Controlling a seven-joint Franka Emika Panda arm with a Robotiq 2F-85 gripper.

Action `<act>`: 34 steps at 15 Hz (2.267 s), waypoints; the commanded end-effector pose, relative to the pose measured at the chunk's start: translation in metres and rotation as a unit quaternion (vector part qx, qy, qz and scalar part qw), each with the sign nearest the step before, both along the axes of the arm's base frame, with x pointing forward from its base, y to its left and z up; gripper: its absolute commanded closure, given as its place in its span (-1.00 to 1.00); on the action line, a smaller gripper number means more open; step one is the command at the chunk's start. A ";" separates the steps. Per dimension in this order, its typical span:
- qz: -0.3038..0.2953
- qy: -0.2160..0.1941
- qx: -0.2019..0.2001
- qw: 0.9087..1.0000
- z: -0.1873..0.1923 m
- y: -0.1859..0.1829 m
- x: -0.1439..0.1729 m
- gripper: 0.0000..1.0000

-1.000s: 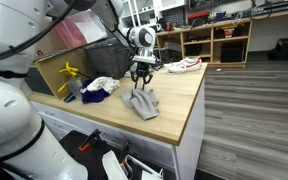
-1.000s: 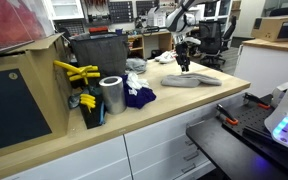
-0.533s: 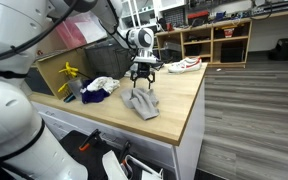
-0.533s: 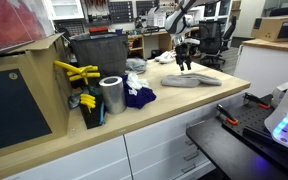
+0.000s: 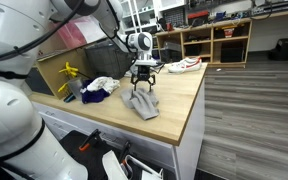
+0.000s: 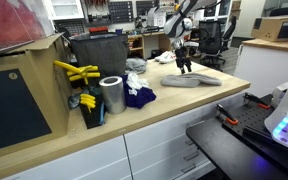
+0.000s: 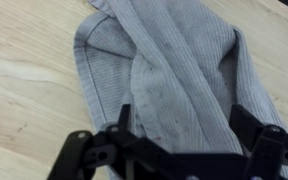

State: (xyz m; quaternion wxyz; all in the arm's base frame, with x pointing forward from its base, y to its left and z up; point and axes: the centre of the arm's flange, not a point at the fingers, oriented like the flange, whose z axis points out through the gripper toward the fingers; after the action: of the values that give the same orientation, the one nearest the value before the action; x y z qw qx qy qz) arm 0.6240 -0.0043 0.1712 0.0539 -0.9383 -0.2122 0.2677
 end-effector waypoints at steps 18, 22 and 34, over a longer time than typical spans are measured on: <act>0.000 -0.031 0.008 0.999 0.028 0.006 -0.007 0.98; 0.001 -0.067 0.033 0.997 0.074 0.032 0.001 0.98; 0.138 -0.013 0.145 0.980 0.103 0.139 -0.076 0.98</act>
State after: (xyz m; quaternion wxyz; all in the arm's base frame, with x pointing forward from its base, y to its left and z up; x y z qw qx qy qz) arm 0.5866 0.1294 0.2608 0.1294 -0.9074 -0.3400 0.2104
